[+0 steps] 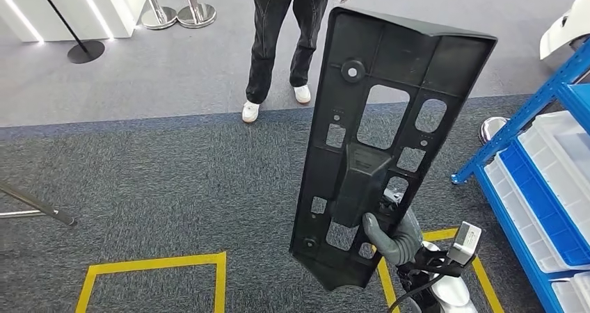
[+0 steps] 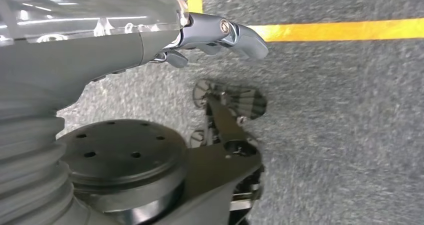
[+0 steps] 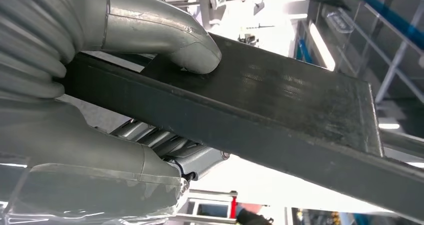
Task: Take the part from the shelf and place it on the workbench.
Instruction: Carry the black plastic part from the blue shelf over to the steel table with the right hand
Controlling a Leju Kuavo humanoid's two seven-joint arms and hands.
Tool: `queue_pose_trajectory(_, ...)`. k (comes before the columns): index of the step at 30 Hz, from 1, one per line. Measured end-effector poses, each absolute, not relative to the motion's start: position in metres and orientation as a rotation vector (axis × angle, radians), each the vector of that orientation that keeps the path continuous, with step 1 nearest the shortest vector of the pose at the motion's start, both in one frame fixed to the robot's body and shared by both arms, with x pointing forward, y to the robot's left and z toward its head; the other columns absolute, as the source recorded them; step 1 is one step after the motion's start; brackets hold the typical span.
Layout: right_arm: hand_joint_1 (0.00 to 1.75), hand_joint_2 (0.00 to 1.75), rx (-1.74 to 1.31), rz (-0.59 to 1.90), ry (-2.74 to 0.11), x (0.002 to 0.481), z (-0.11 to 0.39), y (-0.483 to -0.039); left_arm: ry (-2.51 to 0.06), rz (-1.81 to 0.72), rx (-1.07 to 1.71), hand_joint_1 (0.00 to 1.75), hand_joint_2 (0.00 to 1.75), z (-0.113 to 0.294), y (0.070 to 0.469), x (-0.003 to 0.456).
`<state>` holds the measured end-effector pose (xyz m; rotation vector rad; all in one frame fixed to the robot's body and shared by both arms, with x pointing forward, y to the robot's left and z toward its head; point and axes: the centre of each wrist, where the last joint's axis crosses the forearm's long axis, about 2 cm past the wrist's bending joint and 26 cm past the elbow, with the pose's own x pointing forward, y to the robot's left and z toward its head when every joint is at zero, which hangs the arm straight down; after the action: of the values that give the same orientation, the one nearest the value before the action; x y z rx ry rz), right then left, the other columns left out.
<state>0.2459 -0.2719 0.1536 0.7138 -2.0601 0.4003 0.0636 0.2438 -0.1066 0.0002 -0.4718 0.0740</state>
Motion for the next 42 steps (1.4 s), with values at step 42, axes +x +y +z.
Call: queue_pose_trajectory(42,1.47,1.75,0.728,0.393,-2.055,0.253,0.153,-0.267,-0.488,0.095,0.0,0.0,1.75,-0.107,0.244,0.063)
